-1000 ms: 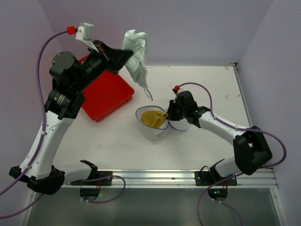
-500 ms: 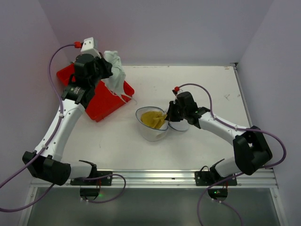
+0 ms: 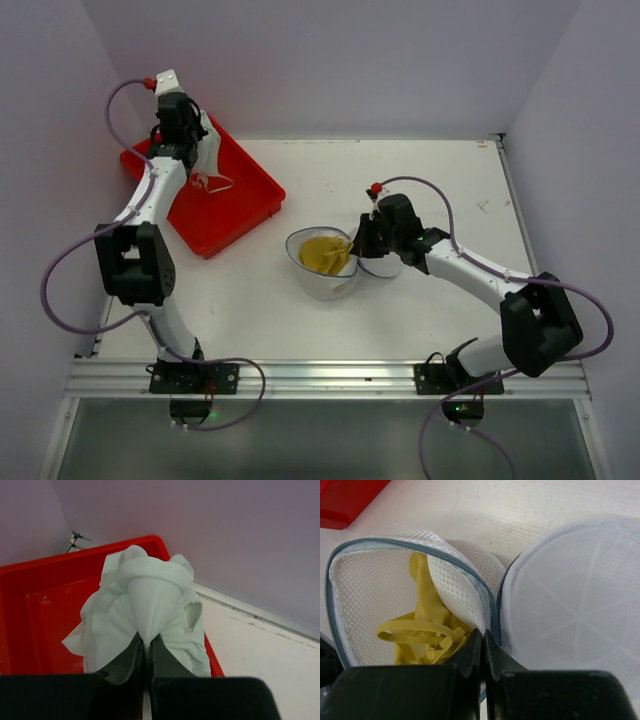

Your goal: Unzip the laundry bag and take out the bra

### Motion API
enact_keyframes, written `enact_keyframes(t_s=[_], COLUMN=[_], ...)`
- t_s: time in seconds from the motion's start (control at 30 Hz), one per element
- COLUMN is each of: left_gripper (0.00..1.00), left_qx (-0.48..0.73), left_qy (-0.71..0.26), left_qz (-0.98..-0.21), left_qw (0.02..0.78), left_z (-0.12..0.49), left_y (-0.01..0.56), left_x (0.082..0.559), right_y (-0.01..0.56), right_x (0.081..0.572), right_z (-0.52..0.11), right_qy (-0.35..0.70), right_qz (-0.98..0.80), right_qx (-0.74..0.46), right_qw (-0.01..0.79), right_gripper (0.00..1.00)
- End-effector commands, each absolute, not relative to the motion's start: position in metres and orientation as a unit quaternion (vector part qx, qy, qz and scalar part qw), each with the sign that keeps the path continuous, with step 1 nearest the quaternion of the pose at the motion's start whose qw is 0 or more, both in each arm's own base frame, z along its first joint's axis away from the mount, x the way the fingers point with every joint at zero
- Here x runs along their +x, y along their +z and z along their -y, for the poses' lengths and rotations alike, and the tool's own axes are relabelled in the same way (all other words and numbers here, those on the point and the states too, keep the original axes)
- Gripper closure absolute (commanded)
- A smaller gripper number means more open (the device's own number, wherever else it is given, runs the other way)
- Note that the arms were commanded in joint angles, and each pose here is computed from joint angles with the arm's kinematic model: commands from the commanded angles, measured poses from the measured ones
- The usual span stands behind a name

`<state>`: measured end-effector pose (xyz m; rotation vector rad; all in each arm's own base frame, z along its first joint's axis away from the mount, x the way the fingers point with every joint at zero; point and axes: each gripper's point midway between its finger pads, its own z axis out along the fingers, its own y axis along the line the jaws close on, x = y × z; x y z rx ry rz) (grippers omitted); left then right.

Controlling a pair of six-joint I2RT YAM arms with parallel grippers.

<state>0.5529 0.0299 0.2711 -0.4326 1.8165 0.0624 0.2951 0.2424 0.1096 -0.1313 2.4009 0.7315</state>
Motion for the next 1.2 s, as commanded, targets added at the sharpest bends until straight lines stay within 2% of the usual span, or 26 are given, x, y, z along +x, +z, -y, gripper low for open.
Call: enact_keyframes(t_s=[0.0,0.13,0.23,0.3,0.4,0.47,0.5,0.63,0.67,0.73,0.8,0.83,0.97,1.07,1.17], left_gripper=[0.97,0.93,0.78,0.64,0.28,0.15,0.11,0.08,0.08,0.08,0.09,0.1,0.15,0.16,0.14], left_qx=[-0.211,-0.237,-0.25,-0.25,-0.246,-0.242,-0.24,-0.225,-0.197,-0.17,-0.127,-0.112,-0.043,-0.011,0.014], left_qy=[0.046,0.072,0.089,0.089,0.053,0.036,0.031,0.0,-0.025,-0.065,-0.115,-0.15,-0.235,-0.276,-0.286], left_qz=[-0.757,-0.79,-0.815,-0.826,-0.813,-0.802,-0.805,-0.807,-0.818,-0.827,-0.847,-0.838,-0.847,-0.852,-0.858], left_qw=[0.617,0.561,0.516,0.497,0.525,0.544,0.541,0.546,0.54,0.532,0.503,0.513,0.475,0.445,0.427], left_z=[-0.066,-0.095,-0.109,-0.107,-0.093,-0.081,-0.075,-0.032,0.007,0.046,0.104,0.123,0.217,0.267,0.297], left_y=[0.268,0.196,0.167,0.167,0.206,0.239,0.247,0.289,0.289,0.292,0.269,0.286,0.272,0.257,0.244], left_x=[0.582,0.601,0.604,0.6,0.593,0.581,0.573,0.524,0.515,0.48,0.446,0.427,0.355,0.314,0.293], right_y=[0.125,0.127,0.13,0.131,0.133,0.135,0.135,0.149,0.151,0.159,0.163,0.165,0.169,0.172,0.172], right_x=[0.295,0.294,0.295,0.299,0.3,0.302,0.302,0.306,0.307,0.309,0.309,0.31,0.311,0.31,0.31], right_z=[-0.248,-0.245,-0.242,-0.238,-0.235,-0.233,-0.232,-0.234,-0.233,-0.235,-0.236,-0.235,-0.237,-0.241,-0.242], right_qy=[0.299,0.295,0.288,0.277,0.271,0.264,0.262,0.265,0.263,0.262,0.261,0.258,0.255,0.26,0.261], right_qz=[-0.894,-0.894,-0.894,-0.894,-0.893,-0.893,-0.892,-0.884,-0.883,-0.88,-0.878,-0.877,-0.876,-0.873,-0.872], right_qx=[-0.068,-0.067,-0.069,-0.066,-0.064,-0.063,-0.062,-0.062,-0.06,-0.062,-0.064,-0.064,-0.066,-0.066,-0.065], right_qw=[0.327,0.33,0.336,0.345,0.353,0.36,0.362,0.38,0.383,0.391,0.396,0.399,0.405,0.408,0.408], right_gripper=[1.0,1.0,1.0,1.0,1.0,1.0,1.0,1.0,1.0,1.0,1.0,1.0,1.0,1.0,1.0])
